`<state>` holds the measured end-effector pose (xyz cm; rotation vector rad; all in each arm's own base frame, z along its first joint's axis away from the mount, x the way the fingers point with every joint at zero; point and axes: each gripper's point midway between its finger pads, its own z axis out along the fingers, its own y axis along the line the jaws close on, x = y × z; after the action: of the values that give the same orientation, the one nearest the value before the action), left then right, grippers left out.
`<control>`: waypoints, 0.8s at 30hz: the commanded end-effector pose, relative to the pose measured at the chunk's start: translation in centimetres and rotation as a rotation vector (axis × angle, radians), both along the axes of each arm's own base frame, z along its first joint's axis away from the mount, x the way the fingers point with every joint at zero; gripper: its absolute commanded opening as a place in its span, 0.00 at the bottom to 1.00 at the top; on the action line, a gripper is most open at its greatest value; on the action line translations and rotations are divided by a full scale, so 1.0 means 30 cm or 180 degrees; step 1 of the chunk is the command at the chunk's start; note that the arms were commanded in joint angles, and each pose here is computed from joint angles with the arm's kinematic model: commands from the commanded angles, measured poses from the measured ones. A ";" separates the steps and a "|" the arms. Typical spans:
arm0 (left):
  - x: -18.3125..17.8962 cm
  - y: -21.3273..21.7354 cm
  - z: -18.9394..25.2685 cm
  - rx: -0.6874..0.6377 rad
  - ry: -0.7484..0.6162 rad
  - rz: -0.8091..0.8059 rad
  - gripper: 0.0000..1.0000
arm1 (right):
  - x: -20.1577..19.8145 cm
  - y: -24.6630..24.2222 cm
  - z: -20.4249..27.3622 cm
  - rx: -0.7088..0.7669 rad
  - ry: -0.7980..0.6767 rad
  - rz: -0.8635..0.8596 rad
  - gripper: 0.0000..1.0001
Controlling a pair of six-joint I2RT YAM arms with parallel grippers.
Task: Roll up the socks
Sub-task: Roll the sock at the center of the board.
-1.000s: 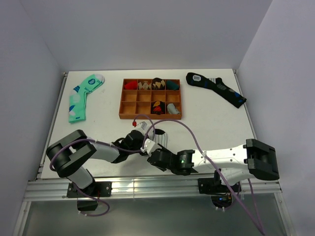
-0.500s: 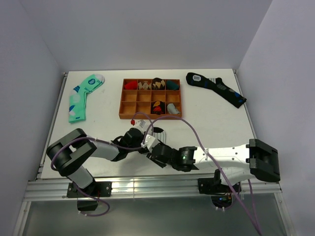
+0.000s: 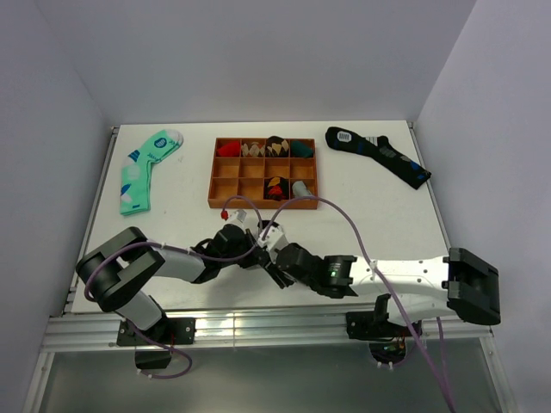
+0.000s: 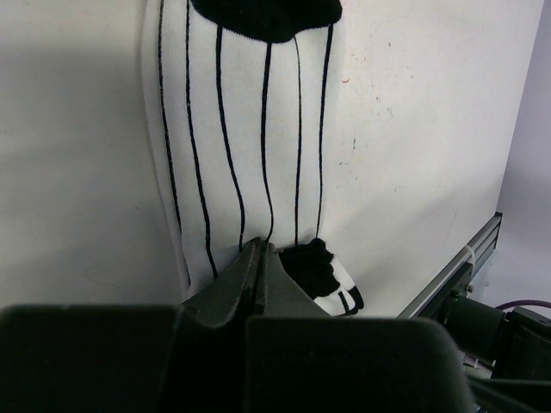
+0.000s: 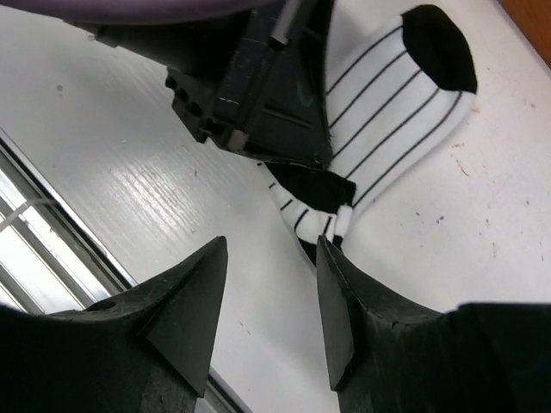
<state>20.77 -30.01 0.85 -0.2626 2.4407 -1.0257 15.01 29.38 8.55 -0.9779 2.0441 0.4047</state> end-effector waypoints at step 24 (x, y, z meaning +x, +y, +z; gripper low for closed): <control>-0.200 0.380 -0.324 0.1595 0.0777 0.0149 0.00 | 0.015 -0.052 0.039 0.1181 0.0675 -0.1274 0.52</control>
<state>20.75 -29.98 0.88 -0.2753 2.4422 -1.0269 14.83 27.37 8.80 -0.4073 2.2091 0.6044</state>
